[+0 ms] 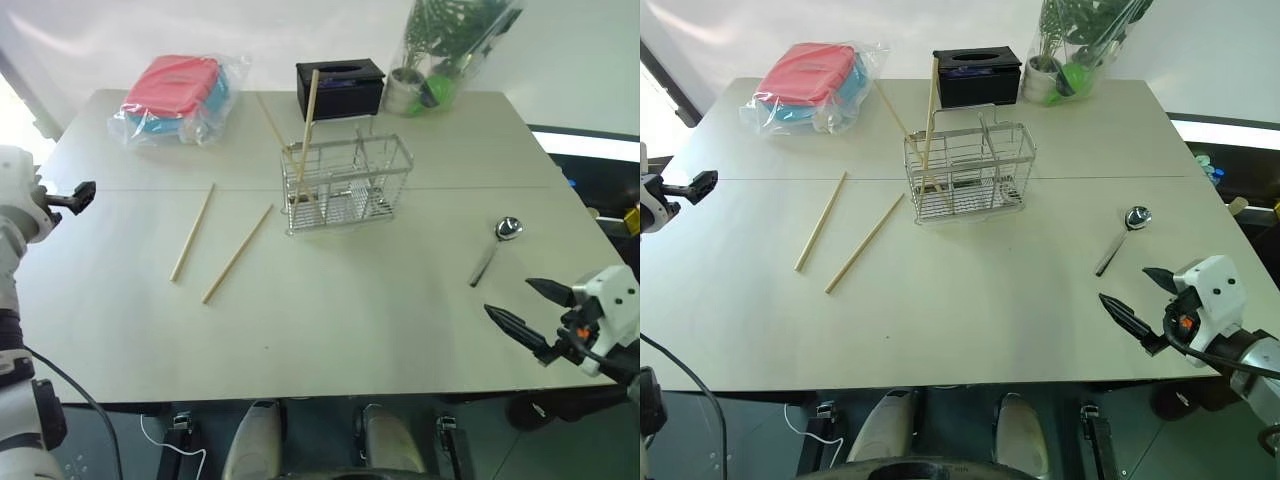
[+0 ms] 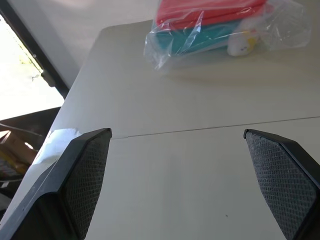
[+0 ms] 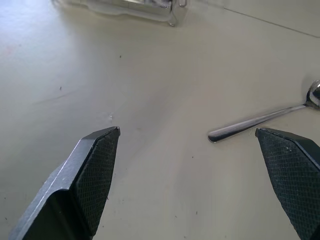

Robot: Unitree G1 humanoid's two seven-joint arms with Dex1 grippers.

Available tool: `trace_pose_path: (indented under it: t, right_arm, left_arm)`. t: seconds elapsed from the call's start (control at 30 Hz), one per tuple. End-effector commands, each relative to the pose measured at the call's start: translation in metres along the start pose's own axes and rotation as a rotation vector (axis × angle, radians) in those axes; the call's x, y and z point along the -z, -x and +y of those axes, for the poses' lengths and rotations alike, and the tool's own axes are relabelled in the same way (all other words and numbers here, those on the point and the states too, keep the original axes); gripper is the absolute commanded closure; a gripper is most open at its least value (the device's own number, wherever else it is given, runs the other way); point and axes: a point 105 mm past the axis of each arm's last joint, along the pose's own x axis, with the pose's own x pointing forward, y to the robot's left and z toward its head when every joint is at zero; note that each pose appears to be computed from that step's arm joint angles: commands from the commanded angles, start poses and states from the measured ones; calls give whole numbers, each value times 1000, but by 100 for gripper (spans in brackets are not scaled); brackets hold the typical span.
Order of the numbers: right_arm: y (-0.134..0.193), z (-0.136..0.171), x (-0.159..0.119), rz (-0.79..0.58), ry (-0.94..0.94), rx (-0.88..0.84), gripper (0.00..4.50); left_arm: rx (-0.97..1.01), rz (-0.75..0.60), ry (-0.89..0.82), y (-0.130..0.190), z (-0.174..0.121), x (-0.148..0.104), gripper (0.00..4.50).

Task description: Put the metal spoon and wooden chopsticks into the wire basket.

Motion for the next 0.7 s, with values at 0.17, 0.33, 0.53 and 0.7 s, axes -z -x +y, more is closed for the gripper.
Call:
trace_pose_path:
  t: [0.17, 0.33, 0.53, 0.7]
  right_arm:
    - [0, -8, -13, -28, 25, 43, 0]
    - [-11, -19, -27, -50, 12, 119, 0]
    - [-42, -40, -47, -18, -55, 256, 0]
    - [-66, -60, -51, 66, -266, 385, 0]
  left_arm:
    - [-3, -67, -4, 4, 2, -25, 4]
    - [137, -73, 6, 7, -22, -33, 4]
    - [567, -113, -53, 40, -101, -53, 4]
    - [857, -91, -145, 81, -150, -53, 4]
